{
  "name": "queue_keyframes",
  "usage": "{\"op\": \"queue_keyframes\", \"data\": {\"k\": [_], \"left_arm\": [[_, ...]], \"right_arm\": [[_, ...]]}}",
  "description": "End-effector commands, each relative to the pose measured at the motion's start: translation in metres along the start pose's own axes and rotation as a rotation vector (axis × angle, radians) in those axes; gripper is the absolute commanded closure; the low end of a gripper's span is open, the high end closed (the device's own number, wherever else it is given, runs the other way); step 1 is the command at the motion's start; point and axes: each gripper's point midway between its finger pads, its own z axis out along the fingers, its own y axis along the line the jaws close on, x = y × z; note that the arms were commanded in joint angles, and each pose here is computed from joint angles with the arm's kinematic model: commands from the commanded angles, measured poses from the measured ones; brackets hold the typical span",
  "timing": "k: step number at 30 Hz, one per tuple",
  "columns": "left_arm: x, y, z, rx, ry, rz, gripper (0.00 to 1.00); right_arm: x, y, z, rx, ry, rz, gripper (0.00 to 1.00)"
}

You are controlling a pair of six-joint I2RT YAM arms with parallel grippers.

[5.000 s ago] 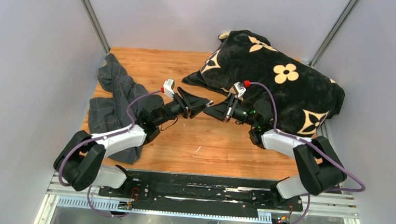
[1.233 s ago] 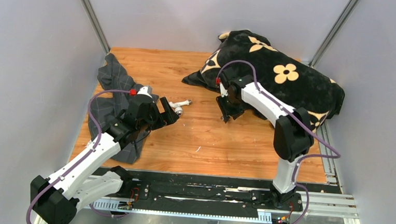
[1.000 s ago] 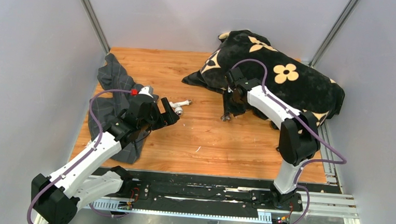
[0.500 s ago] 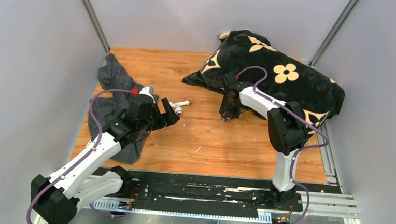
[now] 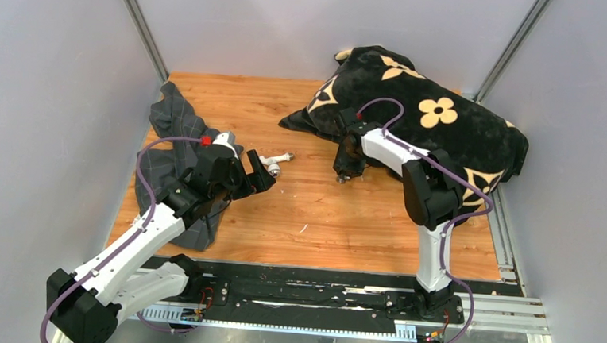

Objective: Install the water faucets

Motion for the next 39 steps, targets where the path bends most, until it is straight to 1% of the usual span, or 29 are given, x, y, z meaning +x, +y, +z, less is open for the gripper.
{"op": "queue_keyframes", "data": {"k": [1, 5, 7, 13, 16, 18, 19, 20, 24, 26, 29, 32, 34, 37, 39], "left_arm": [[-0.009, -0.009, -0.006, 0.035, -0.033, -0.017, 0.02], [-0.008, -0.01, -0.004, 0.045, -0.029, -0.023, 0.02], [-0.008, -0.011, -0.004, 0.048, -0.029, -0.025, 0.02], [-0.008, -0.009, -0.005, 0.04, -0.031, -0.025, 0.02], [-0.007, -0.008, -0.005, 0.04, -0.033, -0.026, 0.02], [-0.004, -0.014, -0.004, 0.074, -0.018, -0.02, 0.02], [-0.001, -0.021, -0.004, 0.117, 0.002, -0.008, 0.02], [0.002, -0.028, -0.004, 0.153, 0.026, 0.001, 0.02], [0.013, -0.049, -0.002, 0.265, 0.095, -0.015, 0.02], [0.016, -0.055, -0.001, 0.291, 0.126, -0.008, 0.02], [0.02, -0.068, -0.001, 0.34, 0.187, -0.012, 0.02], [0.027, -0.081, 0.001, 0.392, 0.251, -0.058, 0.01], [0.029, -0.088, 0.002, 0.429, 0.267, -0.085, 0.0], [0.031, -0.089, 0.003, 0.437, 0.285, -0.095, 0.02], [0.034, -0.089, 0.004, 0.439, 0.302, -0.098, 0.04]], "right_arm": [[0.002, -0.004, 0.003, 0.019, 0.012, -0.084, 0.54], [0.009, -0.004, -0.003, 0.047, 0.001, -0.145, 0.53], [0.011, -0.002, -0.004, 0.047, -0.005, -0.158, 0.53], [0.012, 0.005, -0.004, 0.017, 0.007, -0.187, 0.61], [0.009, 0.009, -0.01, -0.011, -0.009, -0.216, 0.67], [0.008, 0.02, -0.019, -0.088, -0.026, -0.276, 0.76], [0.008, 0.028, -0.025, -0.152, -0.042, -0.317, 0.81], [0.008, 0.035, -0.034, -0.209, -0.07, -0.35, 0.83], [0.016, 0.06, -0.075, -0.458, -0.201, -0.487, 0.83], [0.029, 0.067, -0.095, -0.56, -0.232, -0.572, 0.83], [0.059, 0.069, -0.115, -0.627, -0.237, -0.725, 0.84], [0.09, 0.073, -0.131, -0.677, -0.241, -0.851, 0.87], [0.106, 0.074, -0.14, -0.709, -0.249, -0.903, 0.87], [0.125, 0.075, -0.154, -0.78, -0.26, -0.948, 0.87], [0.133, 0.075, -0.163, -0.82, -0.271, -0.97, 0.9]]}}
